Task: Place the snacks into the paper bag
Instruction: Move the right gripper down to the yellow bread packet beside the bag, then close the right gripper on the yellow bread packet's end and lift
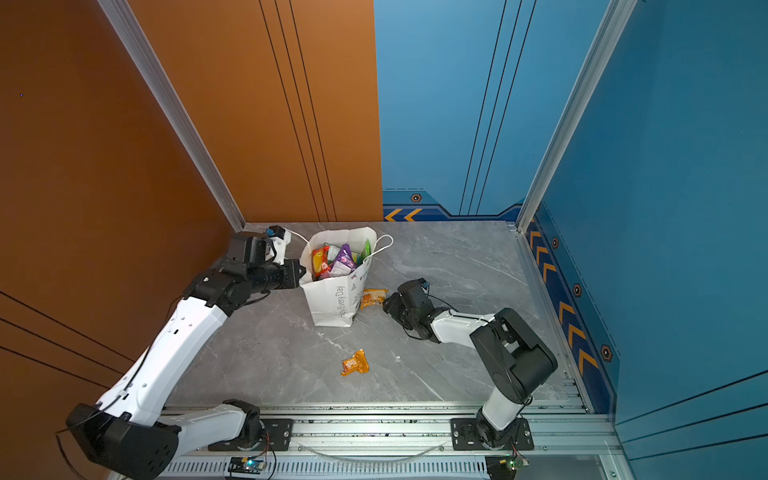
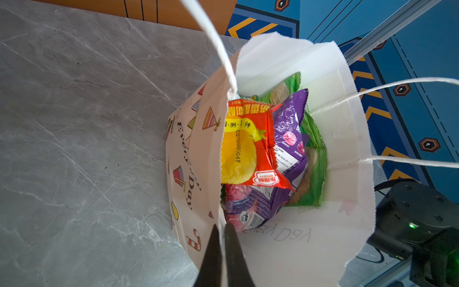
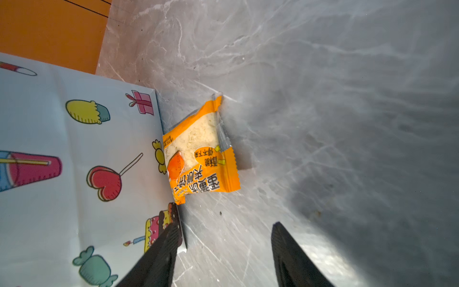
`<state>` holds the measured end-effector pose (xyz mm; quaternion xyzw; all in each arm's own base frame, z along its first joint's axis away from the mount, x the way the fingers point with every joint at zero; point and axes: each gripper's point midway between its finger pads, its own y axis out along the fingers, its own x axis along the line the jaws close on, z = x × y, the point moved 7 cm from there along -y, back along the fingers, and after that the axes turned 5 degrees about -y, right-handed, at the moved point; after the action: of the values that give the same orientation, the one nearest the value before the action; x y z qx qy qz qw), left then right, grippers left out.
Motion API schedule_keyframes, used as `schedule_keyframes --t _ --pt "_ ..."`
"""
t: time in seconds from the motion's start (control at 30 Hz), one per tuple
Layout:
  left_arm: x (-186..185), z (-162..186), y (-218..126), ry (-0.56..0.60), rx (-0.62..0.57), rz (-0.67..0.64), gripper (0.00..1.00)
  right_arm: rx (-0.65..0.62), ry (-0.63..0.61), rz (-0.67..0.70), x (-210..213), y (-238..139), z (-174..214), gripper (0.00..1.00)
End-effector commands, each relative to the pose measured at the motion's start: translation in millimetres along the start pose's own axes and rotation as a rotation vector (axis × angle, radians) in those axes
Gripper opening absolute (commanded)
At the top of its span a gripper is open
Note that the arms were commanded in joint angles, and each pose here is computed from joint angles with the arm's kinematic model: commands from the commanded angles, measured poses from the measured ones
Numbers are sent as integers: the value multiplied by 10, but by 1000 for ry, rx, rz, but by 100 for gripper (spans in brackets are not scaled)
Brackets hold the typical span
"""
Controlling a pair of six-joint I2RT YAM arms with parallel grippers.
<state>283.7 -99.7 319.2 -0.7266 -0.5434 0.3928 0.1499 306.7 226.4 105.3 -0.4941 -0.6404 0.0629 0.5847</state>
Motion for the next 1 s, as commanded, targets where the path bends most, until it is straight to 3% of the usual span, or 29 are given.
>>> schedule_keyframes --t 0.0,0.43,0.83,0.97 --pt "-77 -121 -104 48 -92 27 0 36 -17 -31 89 86 -45 60" --pt "-67 -121 -86 44 -87 25 0 77 19 -9 -28 355 -133 57" --pt "-79 -130 -130 47 -100 30 0 101 3 -20 -10 634 -147 35" --pt "-87 -126 -135 48 -99 33 0 98 2 -34 5 660 -167 23"
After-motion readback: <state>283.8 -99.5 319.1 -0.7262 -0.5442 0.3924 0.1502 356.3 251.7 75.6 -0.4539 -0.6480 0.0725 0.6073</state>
